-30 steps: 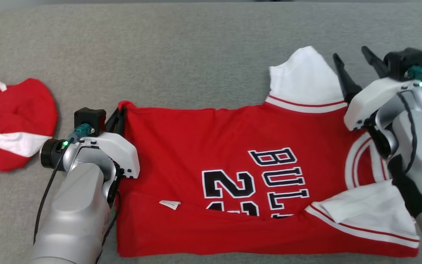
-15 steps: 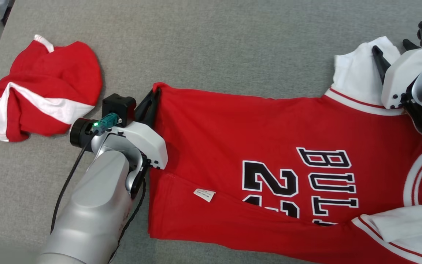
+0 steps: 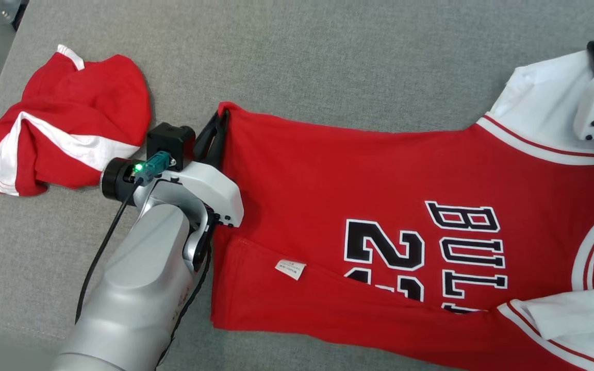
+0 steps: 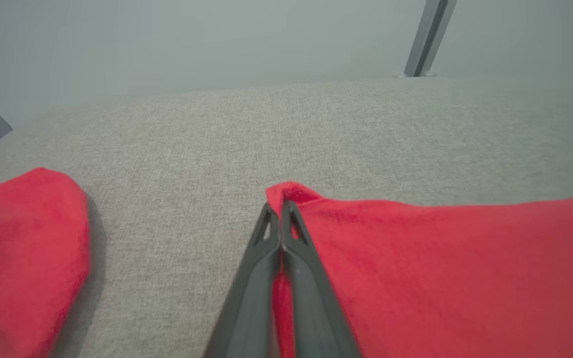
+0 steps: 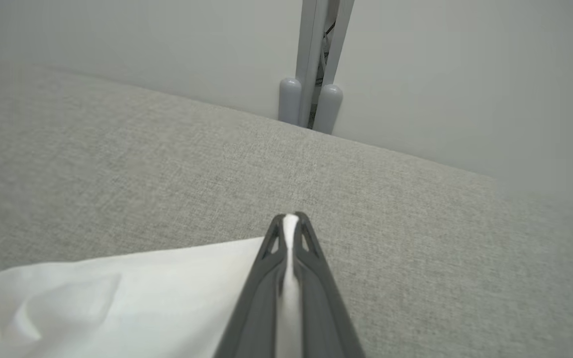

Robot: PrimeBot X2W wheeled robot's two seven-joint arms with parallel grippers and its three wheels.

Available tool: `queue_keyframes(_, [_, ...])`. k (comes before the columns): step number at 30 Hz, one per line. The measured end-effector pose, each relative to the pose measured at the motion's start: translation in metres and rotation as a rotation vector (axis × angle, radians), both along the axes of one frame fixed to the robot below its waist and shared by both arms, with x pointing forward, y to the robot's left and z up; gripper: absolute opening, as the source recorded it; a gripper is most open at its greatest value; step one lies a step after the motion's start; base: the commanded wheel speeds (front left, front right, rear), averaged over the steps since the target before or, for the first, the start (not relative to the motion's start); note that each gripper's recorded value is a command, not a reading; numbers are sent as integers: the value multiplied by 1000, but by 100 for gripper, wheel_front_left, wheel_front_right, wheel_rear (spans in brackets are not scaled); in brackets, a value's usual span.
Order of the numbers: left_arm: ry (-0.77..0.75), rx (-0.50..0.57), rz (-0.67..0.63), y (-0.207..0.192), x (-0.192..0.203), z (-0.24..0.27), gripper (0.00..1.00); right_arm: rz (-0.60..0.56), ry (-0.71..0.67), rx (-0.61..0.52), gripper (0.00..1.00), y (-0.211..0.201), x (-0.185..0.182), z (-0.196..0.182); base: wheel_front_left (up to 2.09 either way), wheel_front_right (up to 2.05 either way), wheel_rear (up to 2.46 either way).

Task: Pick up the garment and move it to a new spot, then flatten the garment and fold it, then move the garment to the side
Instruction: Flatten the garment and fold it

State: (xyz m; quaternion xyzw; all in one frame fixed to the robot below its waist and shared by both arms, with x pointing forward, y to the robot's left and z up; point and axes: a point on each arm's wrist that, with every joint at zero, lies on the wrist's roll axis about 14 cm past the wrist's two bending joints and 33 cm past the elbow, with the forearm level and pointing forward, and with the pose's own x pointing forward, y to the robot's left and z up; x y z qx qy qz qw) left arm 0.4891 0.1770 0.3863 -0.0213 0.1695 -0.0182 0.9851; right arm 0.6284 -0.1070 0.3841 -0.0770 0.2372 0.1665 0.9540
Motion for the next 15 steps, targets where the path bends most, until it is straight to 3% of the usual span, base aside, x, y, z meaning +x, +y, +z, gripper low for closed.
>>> queue_keyframes(8, [-83,11,14,4,7,28,0,-91,-190,58,0,-31,6,53,0,0,0])
queue_keyframes(15, [-64,17,-10,4,-10,23,0,-123,-221,138,0,-28,-25,65,0,0,0])
